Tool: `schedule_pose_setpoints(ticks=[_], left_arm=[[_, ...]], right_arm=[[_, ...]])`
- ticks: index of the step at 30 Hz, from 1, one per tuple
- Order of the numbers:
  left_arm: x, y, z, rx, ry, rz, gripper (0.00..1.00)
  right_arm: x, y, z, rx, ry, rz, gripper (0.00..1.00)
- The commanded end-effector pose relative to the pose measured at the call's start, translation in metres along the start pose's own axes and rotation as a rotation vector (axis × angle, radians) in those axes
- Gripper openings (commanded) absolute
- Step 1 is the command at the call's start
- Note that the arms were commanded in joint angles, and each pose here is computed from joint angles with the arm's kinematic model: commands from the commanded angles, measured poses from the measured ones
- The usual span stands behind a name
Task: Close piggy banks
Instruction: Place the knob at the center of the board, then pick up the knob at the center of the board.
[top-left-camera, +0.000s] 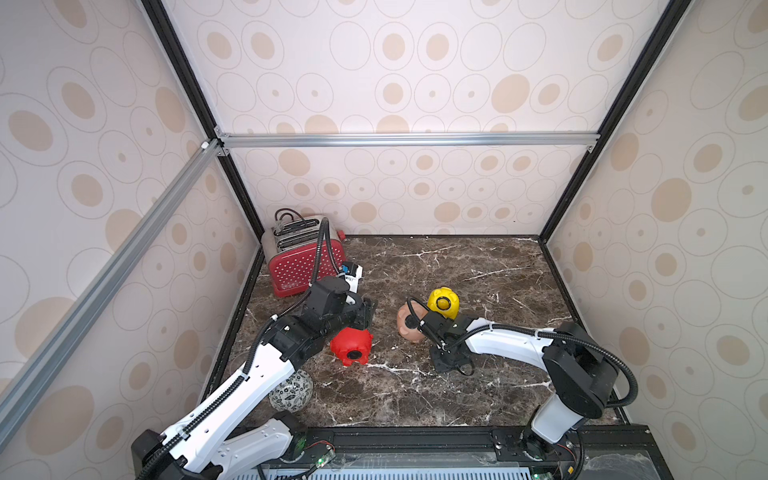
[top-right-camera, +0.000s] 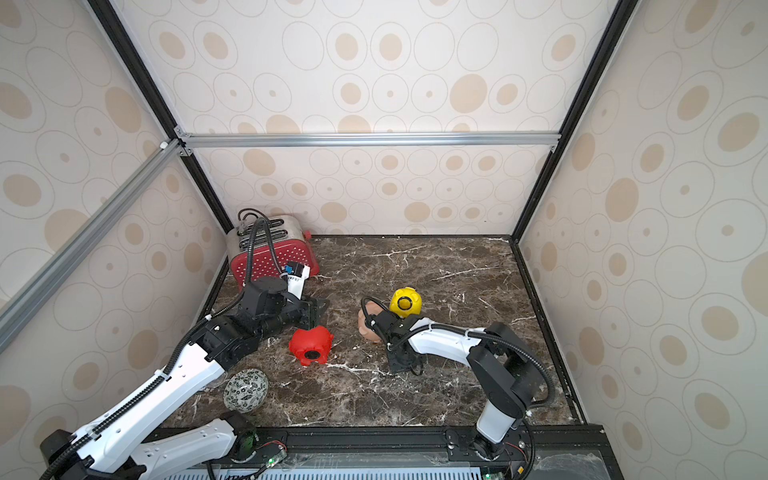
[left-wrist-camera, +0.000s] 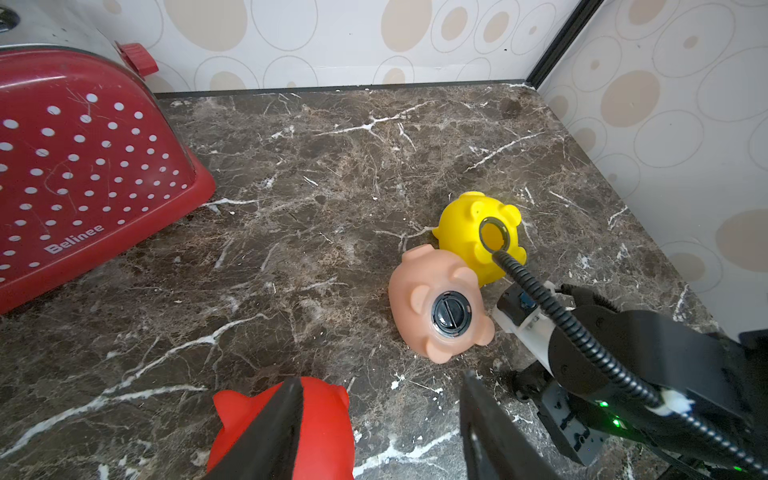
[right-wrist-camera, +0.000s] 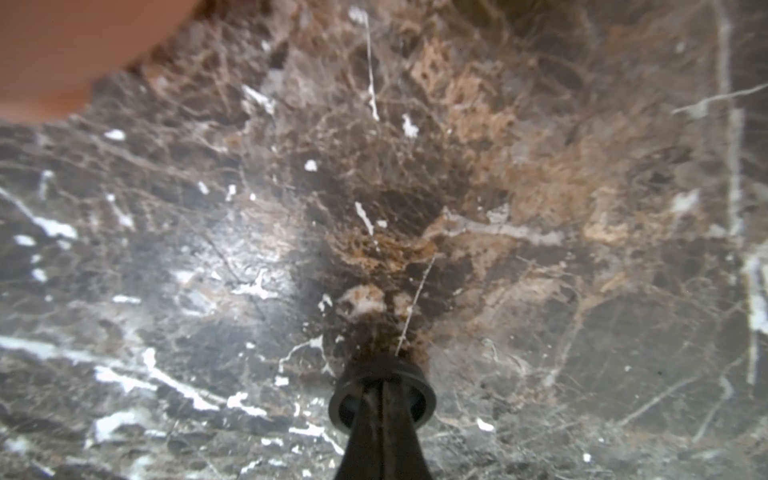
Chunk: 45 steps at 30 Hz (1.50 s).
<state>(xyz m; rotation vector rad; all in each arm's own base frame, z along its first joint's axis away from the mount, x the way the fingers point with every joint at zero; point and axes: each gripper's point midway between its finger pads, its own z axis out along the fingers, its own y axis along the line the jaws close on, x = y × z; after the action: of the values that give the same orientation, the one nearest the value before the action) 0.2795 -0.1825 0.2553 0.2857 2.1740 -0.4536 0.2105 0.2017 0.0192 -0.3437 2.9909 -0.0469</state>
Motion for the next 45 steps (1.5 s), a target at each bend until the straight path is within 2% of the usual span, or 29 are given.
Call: schedule_pose_setpoints(ticks=[1,3,7,11,17,22,29,32,38,45], left_arm=[[-0.001,0.001,-0.005,0.001,-0.005,-0.004,0.6],[-0.002,0.0,-0.005,0.002,-0.004,-0.004,0.61],[-0.002,0.0,-0.005,0.004,-0.005,-0.001,0.61],[-0.003,-0.001,-0.004,0.006,-0.002,-0.001,0.61],[-0.003,-0.002,-0.003,0.013,0.0,-0.001,0.6],[-0.002,-0.002,-0.002,0.012,0.005,-0.001,0.6],[-0.002,-0.003,-0.001,0.013,0.008,0.006,0.6],[-0.003,-0.003,0.0,0.011,0.01,0.01,0.6],[-0.003,-0.001,0.001,-0.002,0.006,0.015,0.6],[-0.008,0.0,0.009,0.0,-0.042,-0.01,0.61]], right_arm=[[-0.002,0.0,0.002,0.005,0.007,0.024,0.0],[0.0,0.0,0.004,0.005,0.015,0.023,0.05],[0.003,-0.001,0.004,0.002,0.023,0.024,0.08],[0.004,0.0,0.001,-0.001,0.029,0.023,0.17],[0.002,-0.002,-0.006,0.002,0.018,0.013,0.17],[0.006,-0.004,0.005,0.027,0.046,0.002,0.15],[0.004,-0.002,0.014,0.029,0.054,-0.002,0.0],[0.002,-0.002,0.011,0.024,0.048,-0.01,0.0],[-0.011,-0.006,-0.026,0.005,-0.052,-0.033,0.0],[-0.02,-0.043,-0.081,-0.006,-0.21,-0.016,0.0]])
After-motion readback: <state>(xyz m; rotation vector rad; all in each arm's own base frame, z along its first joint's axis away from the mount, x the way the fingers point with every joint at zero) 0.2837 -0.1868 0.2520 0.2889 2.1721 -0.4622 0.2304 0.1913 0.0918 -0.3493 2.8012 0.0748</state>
